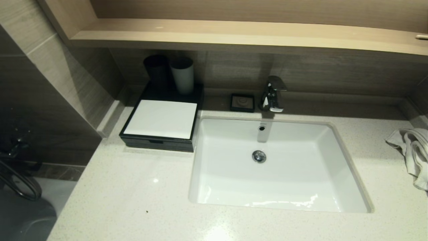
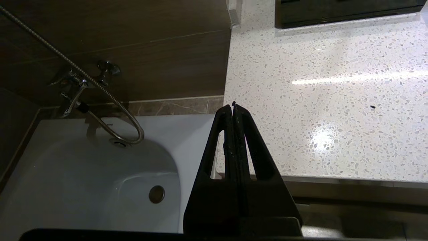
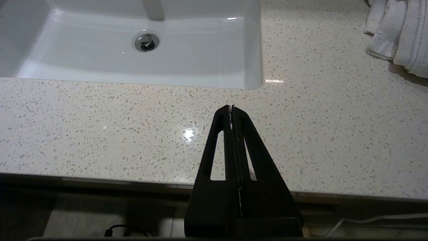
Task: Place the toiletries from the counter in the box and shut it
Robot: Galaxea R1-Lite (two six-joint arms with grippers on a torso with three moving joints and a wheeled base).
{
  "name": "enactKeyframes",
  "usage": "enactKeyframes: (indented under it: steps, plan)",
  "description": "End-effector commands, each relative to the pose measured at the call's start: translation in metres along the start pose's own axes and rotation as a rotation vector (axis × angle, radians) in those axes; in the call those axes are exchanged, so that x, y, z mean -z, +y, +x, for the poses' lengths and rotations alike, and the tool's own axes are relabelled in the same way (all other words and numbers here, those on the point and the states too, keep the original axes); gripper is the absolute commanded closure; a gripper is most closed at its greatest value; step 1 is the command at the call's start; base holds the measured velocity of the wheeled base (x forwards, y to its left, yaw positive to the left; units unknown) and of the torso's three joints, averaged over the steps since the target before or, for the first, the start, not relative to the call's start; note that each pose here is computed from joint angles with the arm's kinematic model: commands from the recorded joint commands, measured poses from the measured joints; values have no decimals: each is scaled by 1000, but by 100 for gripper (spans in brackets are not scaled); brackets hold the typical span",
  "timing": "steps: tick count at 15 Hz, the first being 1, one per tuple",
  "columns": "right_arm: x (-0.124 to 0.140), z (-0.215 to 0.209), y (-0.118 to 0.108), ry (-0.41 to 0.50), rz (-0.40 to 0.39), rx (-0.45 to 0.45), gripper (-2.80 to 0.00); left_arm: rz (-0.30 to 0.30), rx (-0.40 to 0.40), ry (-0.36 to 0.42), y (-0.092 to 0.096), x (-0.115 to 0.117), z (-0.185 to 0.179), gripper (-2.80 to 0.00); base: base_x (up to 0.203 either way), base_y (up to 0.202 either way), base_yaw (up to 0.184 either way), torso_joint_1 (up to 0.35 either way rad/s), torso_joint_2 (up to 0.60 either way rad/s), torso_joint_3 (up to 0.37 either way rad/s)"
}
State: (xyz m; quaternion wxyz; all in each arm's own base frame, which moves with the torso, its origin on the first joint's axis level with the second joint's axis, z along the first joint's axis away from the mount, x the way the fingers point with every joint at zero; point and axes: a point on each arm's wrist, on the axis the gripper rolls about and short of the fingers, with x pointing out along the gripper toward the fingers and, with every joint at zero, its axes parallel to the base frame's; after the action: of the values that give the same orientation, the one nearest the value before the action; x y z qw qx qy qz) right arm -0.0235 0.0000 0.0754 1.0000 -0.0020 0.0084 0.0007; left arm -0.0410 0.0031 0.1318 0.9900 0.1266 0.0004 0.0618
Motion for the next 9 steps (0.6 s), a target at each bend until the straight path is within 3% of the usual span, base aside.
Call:
enactKeyframes:
  steps: [1, 3, 7, 9]
  plan:
    - [0, 0, 0, 0, -1, 1, 0, -8, -13, -46, -1, 8, -6, 0, 0, 0, 0, 0, 0, 0]
    - [0, 0, 0, 0, -1, 0, 0, -11, -11, -45, -2, 9, -6, 0, 0, 0, 0, 0, 0, 0]
    - [0, 0, 0, 0, -1, 0, 0, -84, 96, -63, -4, 10, -5, 0, 0, 0, 0, 0, 0, 0]
    - [0, 0, 0, 0, -1, 0, 0, -85, 131, -56, -6, 13, -4, 0, 0, 0, 0, 0, 0, 0]
